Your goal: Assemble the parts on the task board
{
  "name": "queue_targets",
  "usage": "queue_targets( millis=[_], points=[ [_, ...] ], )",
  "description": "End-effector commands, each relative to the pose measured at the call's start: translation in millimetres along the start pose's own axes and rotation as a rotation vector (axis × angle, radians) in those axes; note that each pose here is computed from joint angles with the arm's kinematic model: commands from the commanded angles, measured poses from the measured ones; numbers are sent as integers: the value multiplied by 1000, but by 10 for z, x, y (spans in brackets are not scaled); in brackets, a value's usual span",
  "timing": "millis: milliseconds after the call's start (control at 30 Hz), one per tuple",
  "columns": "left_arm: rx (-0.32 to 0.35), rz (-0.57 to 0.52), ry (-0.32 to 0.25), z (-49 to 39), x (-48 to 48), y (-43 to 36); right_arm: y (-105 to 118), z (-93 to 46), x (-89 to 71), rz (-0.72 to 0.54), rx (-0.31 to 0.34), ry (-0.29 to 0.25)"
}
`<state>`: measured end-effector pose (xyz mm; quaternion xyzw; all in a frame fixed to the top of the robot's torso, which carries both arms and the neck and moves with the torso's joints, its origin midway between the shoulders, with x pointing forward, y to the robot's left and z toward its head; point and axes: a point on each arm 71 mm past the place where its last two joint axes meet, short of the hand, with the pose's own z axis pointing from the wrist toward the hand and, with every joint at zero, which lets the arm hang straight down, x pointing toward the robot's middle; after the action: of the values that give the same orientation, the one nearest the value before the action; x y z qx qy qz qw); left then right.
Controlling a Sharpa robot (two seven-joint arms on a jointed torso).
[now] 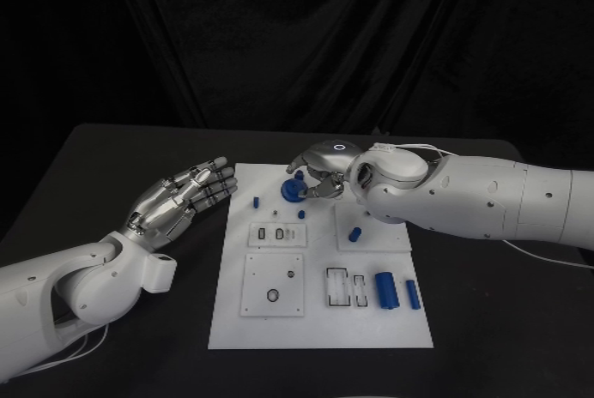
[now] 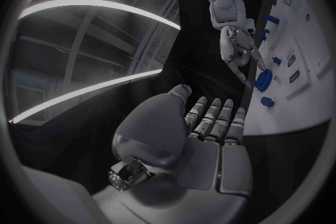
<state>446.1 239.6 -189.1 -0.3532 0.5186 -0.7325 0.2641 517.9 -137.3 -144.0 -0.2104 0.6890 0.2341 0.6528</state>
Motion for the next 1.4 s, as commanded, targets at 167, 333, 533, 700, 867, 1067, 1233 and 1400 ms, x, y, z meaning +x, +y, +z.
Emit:
queue_targets(
  millis=[167, 333, 533, 700, 867, 1067, 1233, 1400],
  points=[
    [106, -14, 12, -12, 10, -75, -96, -61, 13, -3, 30, -6],
    [107, -12, 8, -33, 5, -86, -205, -198, -54, 8, 41, -75],
    [107, -8, -2, -70, -8, -105, -392, -529, -243, 18, 69, -155],
    [107, -15, -17, -78, -22, -109, -540, -867, -341, 27, 110, -176],
    [107, -26, -13, -50, 2, -94, -681, -1132, -328, 32, 158, -152],
    [105, -32, -7, -27, 22, -80, -838, -1345, -267, 36, 216, -132],
    [104, -31, -9, -29, 13, -79, -972, -1500, -207, 40, 266, -129],
    [103, -31, -10, -29, 10, -78, -1063, -1572, -134, 42, 302, -111]
  ],
)
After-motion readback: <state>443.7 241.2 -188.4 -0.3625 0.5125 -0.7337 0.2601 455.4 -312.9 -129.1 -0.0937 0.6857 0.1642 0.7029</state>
